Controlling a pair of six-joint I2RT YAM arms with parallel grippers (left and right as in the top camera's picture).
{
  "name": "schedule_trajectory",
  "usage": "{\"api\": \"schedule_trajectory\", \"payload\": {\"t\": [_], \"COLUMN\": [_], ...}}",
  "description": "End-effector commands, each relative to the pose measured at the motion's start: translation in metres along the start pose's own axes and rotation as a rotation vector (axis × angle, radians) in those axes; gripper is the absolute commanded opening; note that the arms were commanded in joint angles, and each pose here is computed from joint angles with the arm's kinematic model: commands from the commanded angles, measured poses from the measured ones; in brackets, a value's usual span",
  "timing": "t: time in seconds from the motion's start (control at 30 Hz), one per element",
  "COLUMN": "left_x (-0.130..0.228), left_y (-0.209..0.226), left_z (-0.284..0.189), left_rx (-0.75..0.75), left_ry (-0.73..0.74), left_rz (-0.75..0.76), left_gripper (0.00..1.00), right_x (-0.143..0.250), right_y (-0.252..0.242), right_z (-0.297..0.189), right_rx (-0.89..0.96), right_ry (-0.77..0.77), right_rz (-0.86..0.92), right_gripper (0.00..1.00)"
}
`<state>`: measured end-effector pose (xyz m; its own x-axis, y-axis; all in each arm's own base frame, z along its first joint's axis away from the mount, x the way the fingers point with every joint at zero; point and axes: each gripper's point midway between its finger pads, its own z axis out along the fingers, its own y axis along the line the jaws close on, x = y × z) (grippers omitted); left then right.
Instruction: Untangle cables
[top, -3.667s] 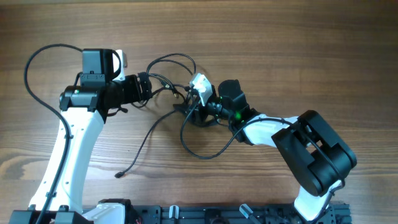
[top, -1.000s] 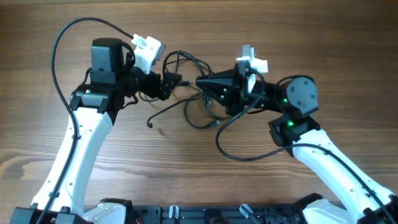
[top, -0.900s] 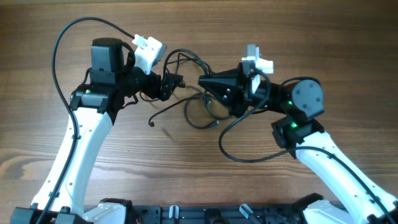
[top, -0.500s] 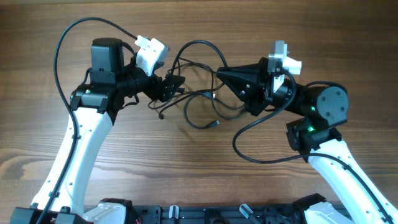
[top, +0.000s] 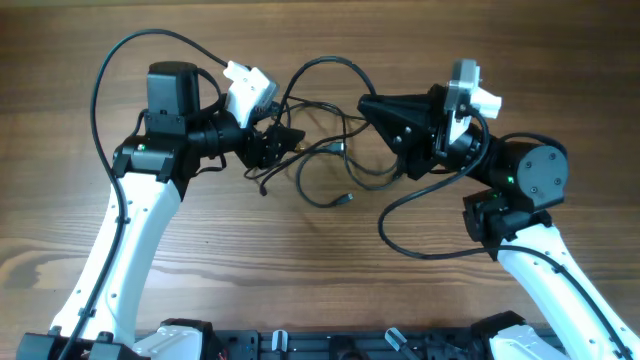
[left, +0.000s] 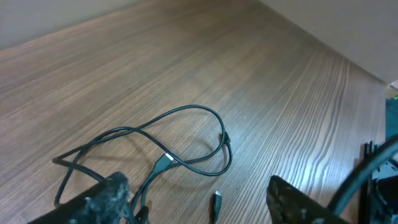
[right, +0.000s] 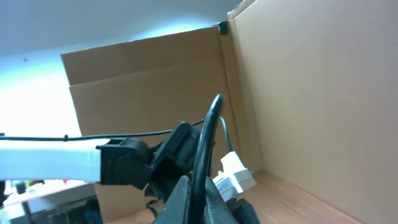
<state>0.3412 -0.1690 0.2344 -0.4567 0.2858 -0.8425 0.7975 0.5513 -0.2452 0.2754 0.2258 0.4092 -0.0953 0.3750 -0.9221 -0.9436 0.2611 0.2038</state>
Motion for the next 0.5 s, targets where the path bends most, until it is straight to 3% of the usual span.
{"api": "schedule_trajectory", "payload": {"t": [0.0, 0.23, 0.33, 0.47], "left_x": [-0.002, -0.002, -0.005, -0.007], "left_y": [-0.005, -0.007, -0.015, -0.023], "left_z": [0.001, 0.000, 0.000, -0.001], "left_rx": [0.033, 0.041, 0.090, 0.133], "left_ry": [-0.008, -0.010, -0.027, -0.042], "left_rz": [0.012, 0.011, 0.010, 0.009], "left_gripper": [0.71, 0.72, 0.82, 0.84], "right_x": [-0.022, -0.034, -0.039, -0.041], "right_y": [-0.004, -0.021, -0.031, -0.033], "right_z": [-0.002, -0.015, -0.022, -0.024], "right_rx": [0.057, 0.121, 0.152, 0.158], "right_ry": [-0.080, -0.111, -0.120, -0.125], "right_rz": [-0.024, -0.053, -0.035, -0.022], "right_gripper": [0.04, 0.04, 0.04, 0.04]}}
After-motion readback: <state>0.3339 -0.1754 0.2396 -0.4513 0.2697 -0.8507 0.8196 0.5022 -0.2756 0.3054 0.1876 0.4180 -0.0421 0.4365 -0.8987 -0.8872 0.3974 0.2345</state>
